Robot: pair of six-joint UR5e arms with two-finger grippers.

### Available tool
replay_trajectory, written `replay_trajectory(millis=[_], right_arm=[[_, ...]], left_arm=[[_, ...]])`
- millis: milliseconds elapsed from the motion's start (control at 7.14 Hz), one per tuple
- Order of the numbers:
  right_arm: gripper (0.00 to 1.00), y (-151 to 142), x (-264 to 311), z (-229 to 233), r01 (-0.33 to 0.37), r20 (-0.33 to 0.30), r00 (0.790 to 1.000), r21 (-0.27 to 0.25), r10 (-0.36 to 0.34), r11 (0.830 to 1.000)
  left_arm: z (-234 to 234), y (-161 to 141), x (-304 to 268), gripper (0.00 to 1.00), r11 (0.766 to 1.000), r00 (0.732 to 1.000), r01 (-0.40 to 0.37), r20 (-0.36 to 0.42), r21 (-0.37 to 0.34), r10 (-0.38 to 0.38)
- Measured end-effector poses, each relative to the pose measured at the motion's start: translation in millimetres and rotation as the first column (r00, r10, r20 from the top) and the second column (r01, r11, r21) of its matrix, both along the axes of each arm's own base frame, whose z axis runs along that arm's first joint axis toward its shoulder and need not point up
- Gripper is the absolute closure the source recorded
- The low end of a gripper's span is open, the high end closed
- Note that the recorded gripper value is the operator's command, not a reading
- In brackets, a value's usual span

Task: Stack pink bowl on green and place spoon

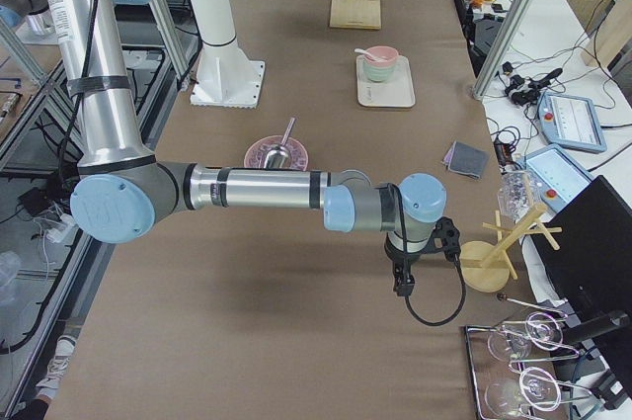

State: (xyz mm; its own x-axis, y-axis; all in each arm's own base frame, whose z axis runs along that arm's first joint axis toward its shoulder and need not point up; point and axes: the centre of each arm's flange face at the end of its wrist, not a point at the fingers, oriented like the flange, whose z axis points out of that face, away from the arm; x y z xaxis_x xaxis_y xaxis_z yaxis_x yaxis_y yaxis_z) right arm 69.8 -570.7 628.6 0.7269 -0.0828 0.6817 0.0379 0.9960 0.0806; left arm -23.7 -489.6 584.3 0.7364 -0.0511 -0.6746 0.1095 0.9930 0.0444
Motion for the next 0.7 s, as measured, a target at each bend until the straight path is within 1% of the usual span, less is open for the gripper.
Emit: replay_trajectory(millis=[140,280,420,561,701], right_arm=[[0.00,0.2,-1.5,-7.9,-0.008,0.024,1.000,-0.021,0.009,1.000],[0.00,-0.6,-4.5,-17.1,-0.033,0.039,0.999,-0.040,0.034,0.999],[0.00,-1.4,-11.1,-27.6,-0.067,0.044,0.997,-0.067,0.070,0.995],[0.00,0.3,-17.0,-32.1,-0.091,0.046,0.994,-0.084,0.095,0.992],[0.00,4.0,-19.7,-30.9,-0.102,0.050,0.993,-0.079,0.106,0.992]], left_arm=[[19.4,10.2,-12.8,0.02,1.000,1.000,0.001,-0.020,-0.024,-0.002],[33.1,21.3,-24.0,0.02,1.000,1.000,0.000,-0.025,-0.031,-0.001],[38.2,27.6,-30.1,0.02,1.000,1.000,0.002,-0.026,-0.031,-0.003],[37.5,28.3,-31.9,0.02,1.000,1.000,0.005,-0.027,-0.029,-0.006],[36.1,27.3,-31.8,0.02,1.000,1.000,0.006,-0.028,-0.028,-0.007]])
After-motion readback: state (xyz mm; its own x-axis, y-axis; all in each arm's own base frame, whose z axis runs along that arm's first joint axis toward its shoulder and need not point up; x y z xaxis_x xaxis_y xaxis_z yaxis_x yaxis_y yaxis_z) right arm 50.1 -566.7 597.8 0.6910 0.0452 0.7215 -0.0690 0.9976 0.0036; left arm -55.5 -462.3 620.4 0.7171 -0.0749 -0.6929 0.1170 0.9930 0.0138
